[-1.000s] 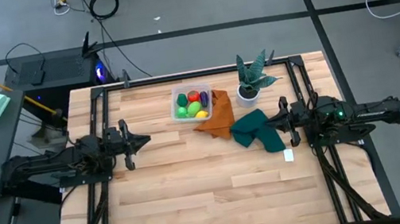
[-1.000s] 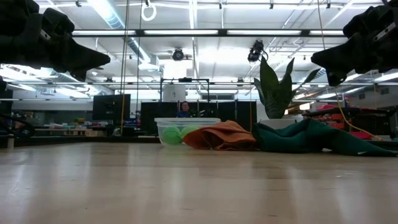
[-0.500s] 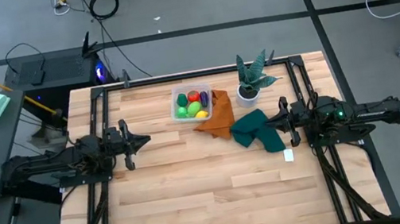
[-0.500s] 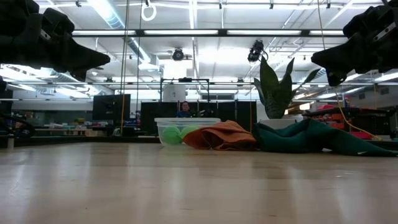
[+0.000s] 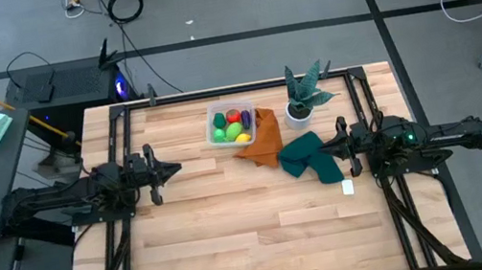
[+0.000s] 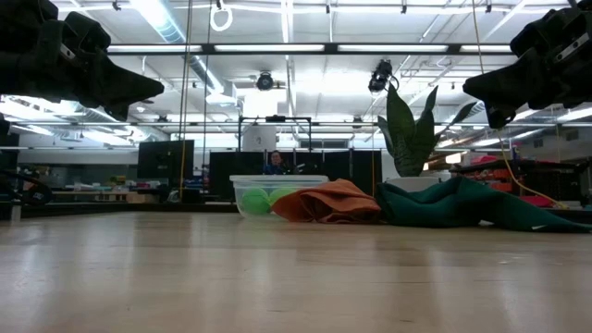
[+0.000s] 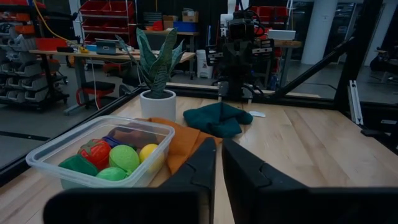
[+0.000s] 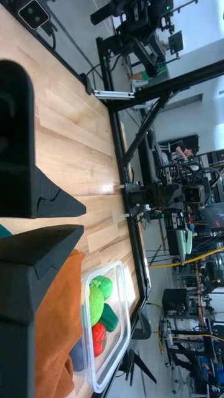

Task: Pick and placing Produce into tupperware
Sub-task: Return to Home Position

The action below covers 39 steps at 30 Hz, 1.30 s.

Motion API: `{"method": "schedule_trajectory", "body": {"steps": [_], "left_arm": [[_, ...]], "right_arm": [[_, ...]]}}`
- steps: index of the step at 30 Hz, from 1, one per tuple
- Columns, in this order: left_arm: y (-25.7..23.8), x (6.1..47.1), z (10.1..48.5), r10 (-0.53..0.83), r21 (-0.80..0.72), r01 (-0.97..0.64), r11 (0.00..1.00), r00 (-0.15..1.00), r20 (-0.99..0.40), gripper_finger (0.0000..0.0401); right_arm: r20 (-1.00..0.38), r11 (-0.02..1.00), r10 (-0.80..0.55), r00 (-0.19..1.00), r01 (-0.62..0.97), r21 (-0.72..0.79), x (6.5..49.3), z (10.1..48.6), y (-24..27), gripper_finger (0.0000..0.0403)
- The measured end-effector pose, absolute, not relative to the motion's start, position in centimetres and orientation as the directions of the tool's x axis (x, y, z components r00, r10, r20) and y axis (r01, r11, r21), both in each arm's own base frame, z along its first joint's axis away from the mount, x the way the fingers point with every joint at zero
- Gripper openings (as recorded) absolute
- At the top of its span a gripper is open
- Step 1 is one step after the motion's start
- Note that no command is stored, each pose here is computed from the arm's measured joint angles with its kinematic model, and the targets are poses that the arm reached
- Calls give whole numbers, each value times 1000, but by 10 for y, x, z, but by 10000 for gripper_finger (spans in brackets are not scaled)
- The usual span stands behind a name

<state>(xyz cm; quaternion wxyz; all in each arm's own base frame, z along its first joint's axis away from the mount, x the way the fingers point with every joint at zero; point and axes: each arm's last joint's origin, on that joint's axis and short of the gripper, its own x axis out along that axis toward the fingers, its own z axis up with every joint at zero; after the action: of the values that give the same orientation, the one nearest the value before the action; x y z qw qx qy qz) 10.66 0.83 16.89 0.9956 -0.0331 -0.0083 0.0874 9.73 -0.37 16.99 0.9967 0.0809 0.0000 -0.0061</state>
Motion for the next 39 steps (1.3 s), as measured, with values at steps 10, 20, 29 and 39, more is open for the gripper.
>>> {"method": "schedule_trajectory", "body": {"steps": [10, 20, 29, 39], "left_arm": [[8, 107, 169, 175, -68, -173, 982, 985, 11, 25], [8, 107, 169, 175, -68, -173, 983, 985, 11, 40], [8, 107, 169, 175, -68, -173, 983, 985, 11, 30], [8, 107, 169, 175, -68, -174, 982, 985, 11, 31]], "right_arm": [[-1, 987, -11, 1000, 12, 162, 97, 170, -4, 0], [-2, 987, -10, 1000, 10, 162, 97, 170, -4, 0], [-2, 987, -10, 1000, 10, 162, 97, 170, -4, 0], [-2, 987, -10, 1000, 10, 162, 97, 170, -4, 0]]}}
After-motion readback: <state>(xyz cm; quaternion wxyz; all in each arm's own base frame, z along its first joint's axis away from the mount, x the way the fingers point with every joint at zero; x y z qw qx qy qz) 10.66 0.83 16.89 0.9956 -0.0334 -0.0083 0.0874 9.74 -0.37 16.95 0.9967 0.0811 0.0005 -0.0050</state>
